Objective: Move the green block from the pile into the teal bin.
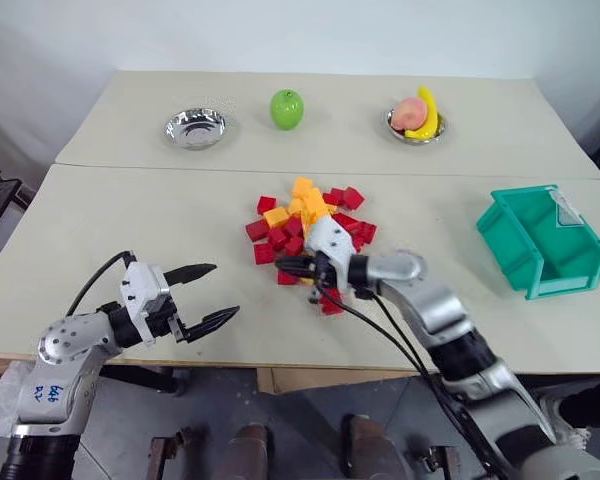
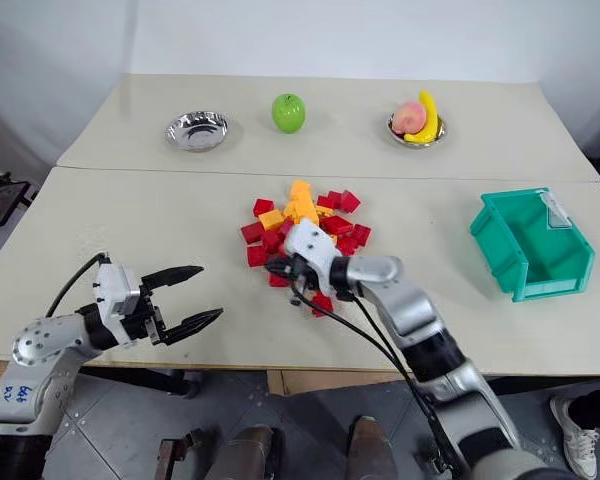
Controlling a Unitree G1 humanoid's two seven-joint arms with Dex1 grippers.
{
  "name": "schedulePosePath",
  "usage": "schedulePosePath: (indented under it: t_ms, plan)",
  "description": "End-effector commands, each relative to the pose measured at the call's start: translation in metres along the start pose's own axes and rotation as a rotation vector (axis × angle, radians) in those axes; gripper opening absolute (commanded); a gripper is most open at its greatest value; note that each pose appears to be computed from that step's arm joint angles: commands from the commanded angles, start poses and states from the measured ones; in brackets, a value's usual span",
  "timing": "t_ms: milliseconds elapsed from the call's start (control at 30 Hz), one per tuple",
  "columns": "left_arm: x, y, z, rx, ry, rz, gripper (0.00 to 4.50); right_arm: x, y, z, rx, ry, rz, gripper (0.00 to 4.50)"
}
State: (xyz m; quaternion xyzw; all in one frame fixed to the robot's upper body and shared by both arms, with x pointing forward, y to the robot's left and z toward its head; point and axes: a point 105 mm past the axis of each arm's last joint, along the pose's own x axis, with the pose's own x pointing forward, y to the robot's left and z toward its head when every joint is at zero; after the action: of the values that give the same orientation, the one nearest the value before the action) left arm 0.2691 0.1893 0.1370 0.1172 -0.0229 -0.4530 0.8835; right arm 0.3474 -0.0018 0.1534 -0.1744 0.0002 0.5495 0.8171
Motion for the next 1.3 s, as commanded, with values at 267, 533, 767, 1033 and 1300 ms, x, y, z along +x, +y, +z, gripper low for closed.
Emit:
schedulePosePath:
  t_ms: [267, 533, 767, 1033, 1300]
  plan:
    - [0.002, -0.007, 0.006, 0.040, -0.042, 0.061, 4.50, -0.034, -0.117, -0.013, -0.091, 0.066, -0.520, 0.04]
    - [0.007, -0.004, 0.008, 0.033, -0.058, 0.071, 4.50, -0.063, -0.133, -0.036, -0.019, 0.081, -0.576, 0.04]
    - [0.012, -0.003, 0.009, 0.032, -0.066, 0.056, 4.50, -0.043, -0.060, -0.027, -0.088, -0.012, -0.166, 0.04]
    - [0.010, -0.001, 0.009, 0.030, -0.072, 0.051, 4.50, -0.104, -0.057, -0.025, -0.116, 0.009, -0.185, 0.04]
    - [-0.003, 0.009, 0.008, 0.043, -0.076, 0.091, 4.50, -0.197, -0.057, -0.027, -0.071, -0.018, -0.259, 1.26]
